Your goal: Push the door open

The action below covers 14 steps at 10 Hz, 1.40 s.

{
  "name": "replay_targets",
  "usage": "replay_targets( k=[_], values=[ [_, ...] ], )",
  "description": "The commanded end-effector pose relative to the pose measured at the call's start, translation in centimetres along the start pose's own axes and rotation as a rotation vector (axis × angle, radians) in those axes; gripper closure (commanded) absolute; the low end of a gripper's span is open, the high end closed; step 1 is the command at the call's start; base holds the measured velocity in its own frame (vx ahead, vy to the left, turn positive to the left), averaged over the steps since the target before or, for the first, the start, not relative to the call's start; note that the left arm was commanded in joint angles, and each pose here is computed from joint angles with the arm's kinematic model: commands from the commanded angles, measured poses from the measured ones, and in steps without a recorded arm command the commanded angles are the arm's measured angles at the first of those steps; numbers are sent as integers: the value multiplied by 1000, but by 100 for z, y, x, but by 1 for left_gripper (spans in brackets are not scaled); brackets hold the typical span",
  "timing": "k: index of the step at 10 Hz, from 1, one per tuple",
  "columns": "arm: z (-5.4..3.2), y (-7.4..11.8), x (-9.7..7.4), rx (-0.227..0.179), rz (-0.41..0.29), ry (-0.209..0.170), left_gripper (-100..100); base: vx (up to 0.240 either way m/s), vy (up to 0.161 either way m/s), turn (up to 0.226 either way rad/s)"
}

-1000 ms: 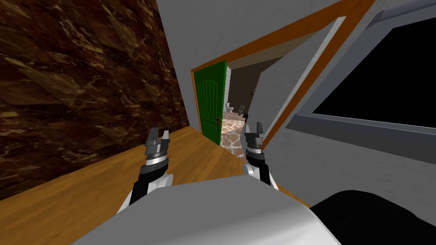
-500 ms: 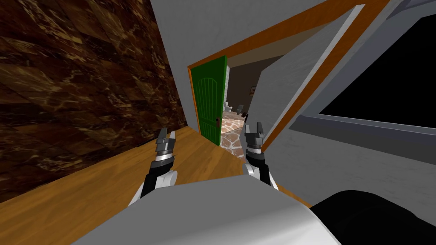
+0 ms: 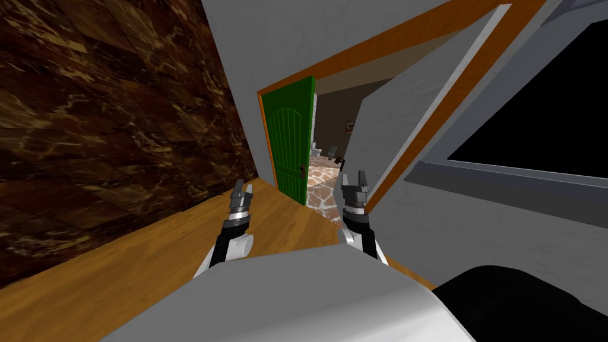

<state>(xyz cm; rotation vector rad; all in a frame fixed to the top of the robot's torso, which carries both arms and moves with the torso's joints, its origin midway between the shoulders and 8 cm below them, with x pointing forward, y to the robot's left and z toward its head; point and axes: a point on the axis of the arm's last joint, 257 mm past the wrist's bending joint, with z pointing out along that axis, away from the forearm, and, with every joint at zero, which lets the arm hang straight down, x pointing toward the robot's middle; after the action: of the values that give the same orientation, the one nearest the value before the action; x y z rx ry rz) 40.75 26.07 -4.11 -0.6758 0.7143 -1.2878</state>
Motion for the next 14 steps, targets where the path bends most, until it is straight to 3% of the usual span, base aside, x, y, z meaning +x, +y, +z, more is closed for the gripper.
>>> replay_targets(
  k=[1,14],
  values=[
    [-1,135,68,-22,-16,12,-100,87,36,-68],
    [48,1245,888,-224,-140,133,-100,91,46,-85]
  ],
)
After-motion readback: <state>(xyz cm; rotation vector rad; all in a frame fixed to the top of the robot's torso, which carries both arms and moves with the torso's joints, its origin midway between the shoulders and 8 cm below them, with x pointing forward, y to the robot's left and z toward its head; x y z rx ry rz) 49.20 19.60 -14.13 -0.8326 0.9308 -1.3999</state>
